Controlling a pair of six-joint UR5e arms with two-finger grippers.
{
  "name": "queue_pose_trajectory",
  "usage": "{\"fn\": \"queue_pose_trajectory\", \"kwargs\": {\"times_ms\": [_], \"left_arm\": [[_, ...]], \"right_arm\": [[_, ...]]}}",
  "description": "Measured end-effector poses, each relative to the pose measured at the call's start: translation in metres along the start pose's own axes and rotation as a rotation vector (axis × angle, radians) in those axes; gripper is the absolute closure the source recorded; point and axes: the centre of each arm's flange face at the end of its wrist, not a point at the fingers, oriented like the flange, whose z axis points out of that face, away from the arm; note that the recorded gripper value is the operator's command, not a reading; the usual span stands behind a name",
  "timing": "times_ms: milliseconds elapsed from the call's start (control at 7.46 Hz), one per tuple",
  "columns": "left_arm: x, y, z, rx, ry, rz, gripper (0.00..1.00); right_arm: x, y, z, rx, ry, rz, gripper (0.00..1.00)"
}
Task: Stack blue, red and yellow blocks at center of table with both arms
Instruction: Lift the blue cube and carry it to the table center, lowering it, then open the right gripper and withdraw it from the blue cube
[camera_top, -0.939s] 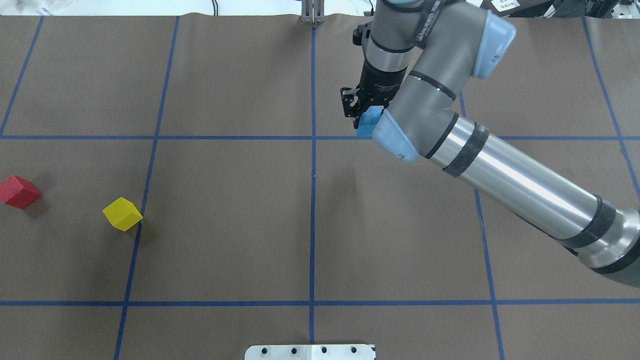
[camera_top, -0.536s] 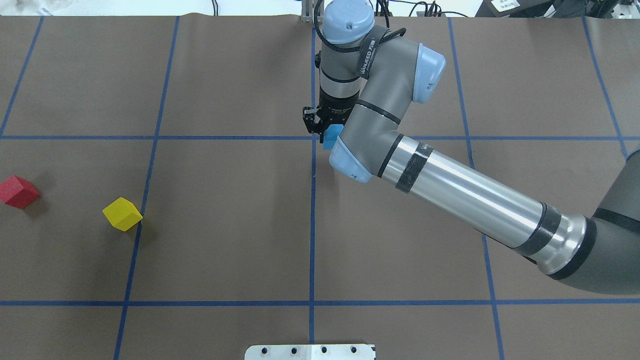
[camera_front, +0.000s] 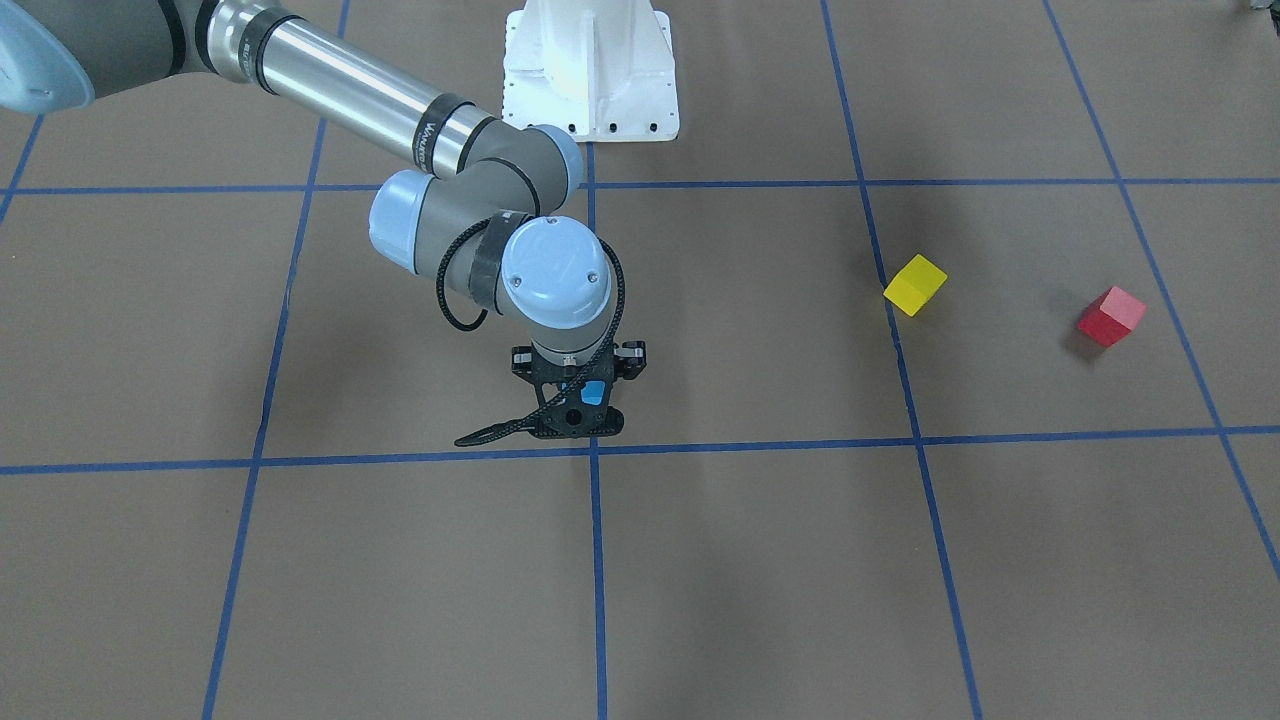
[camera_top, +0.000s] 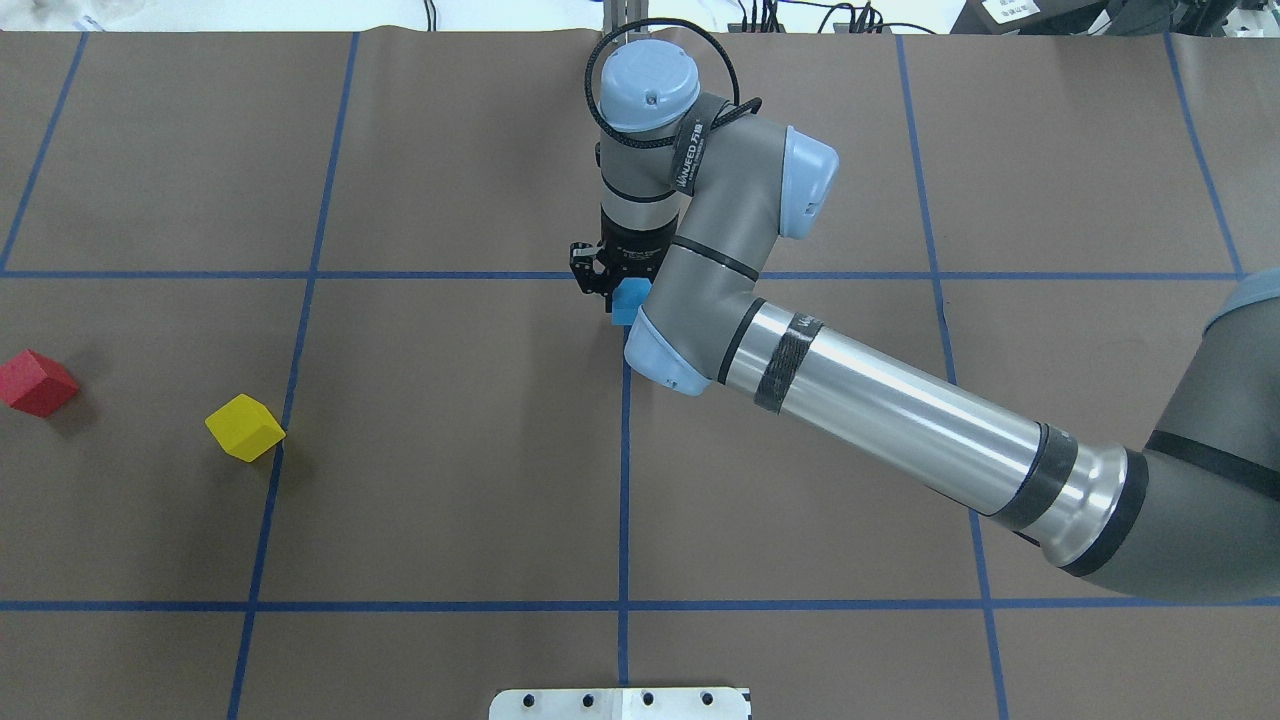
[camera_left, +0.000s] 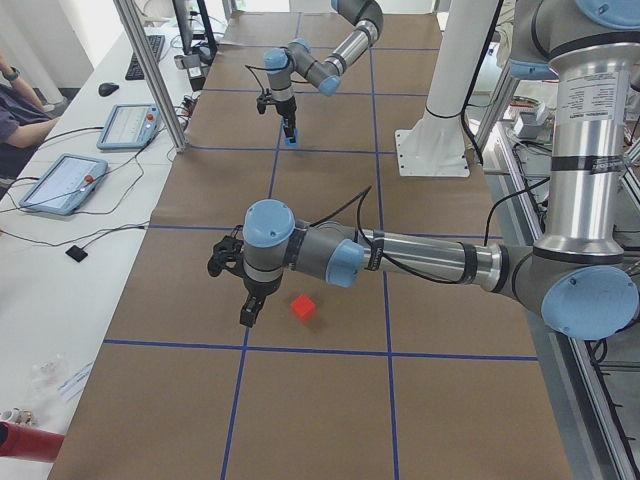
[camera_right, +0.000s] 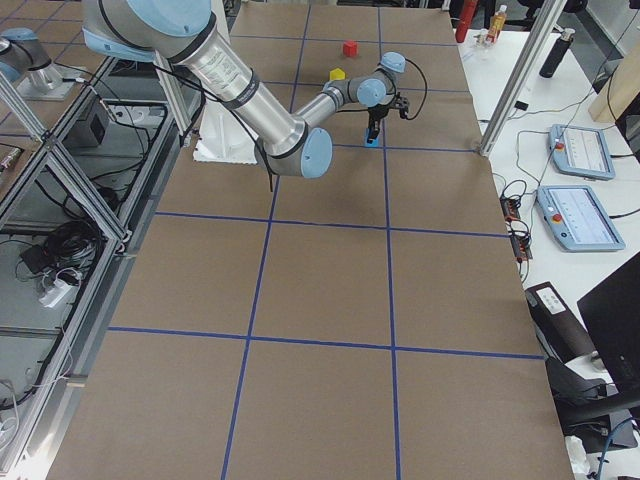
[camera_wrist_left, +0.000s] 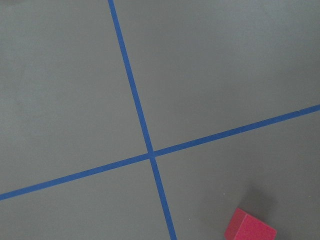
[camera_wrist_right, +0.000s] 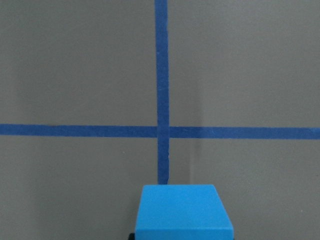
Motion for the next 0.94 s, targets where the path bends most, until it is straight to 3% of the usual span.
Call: {"fn": "queue_pose_trajectory", "kwargs": {"times_ms": [134,268,939], "left_arm": [[0.0,-0.001,0.0,0.0,0.0,0.0,0.0],[-0.001,-0.002,0.001,-0.002,0.0,-0.002,0.0],[-0.002,-0.002,0.001,-0.005,0.0,-0.023,0.0]], "right_arm": [[-0.003,0.004,0.004,-0.003,-0.004,-0.004,0.58],[-0.004,0.006,0.006,-0.005,-0.005,-0.007,0.02],[0.007,0.007,0.016,0.03,-0.03,-0.045,0.01]]}}
